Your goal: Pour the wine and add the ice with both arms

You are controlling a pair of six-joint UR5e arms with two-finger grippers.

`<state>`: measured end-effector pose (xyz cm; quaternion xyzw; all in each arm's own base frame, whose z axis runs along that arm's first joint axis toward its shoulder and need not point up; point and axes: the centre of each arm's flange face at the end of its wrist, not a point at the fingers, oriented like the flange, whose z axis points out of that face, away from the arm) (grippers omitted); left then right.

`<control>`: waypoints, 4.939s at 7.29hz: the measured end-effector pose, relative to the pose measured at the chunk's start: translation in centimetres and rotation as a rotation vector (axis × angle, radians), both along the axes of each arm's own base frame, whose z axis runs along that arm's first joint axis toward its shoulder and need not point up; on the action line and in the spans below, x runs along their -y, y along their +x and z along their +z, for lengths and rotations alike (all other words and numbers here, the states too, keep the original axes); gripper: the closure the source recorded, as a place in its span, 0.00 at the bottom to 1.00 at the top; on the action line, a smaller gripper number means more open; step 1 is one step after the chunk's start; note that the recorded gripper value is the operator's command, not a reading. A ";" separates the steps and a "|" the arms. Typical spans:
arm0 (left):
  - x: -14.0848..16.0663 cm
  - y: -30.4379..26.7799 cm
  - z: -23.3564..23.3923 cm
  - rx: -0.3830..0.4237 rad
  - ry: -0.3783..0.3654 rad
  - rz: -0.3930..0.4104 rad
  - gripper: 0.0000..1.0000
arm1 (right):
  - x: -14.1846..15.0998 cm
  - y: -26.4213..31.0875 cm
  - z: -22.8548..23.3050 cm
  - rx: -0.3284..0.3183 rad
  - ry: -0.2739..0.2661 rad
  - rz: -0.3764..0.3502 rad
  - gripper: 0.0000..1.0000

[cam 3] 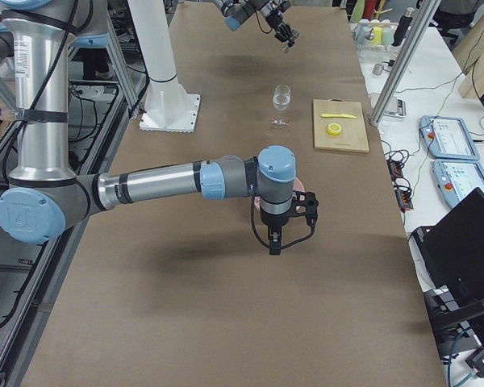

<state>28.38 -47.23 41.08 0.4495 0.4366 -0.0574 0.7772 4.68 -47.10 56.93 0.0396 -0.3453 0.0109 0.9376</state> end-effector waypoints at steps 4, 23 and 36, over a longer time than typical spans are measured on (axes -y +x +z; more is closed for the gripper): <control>0.1 -2.0 7.5 -0.085 -0.181 -0.379 1.00 | 0.0 0.0 -0.1 0.006 0.001 -0.001 0.00; -3.3 9.2 13.2 0.077 -0.205 -0.523 0.26 | 0.1 0.0 -0.2 0.005 0.004 -0.002 0.00; -6.8 3.8 6.6 0.095 -0.096 -0.427 0.02 | 0.0 0.0 -0.3 0.005 0.004 -0.001 0.00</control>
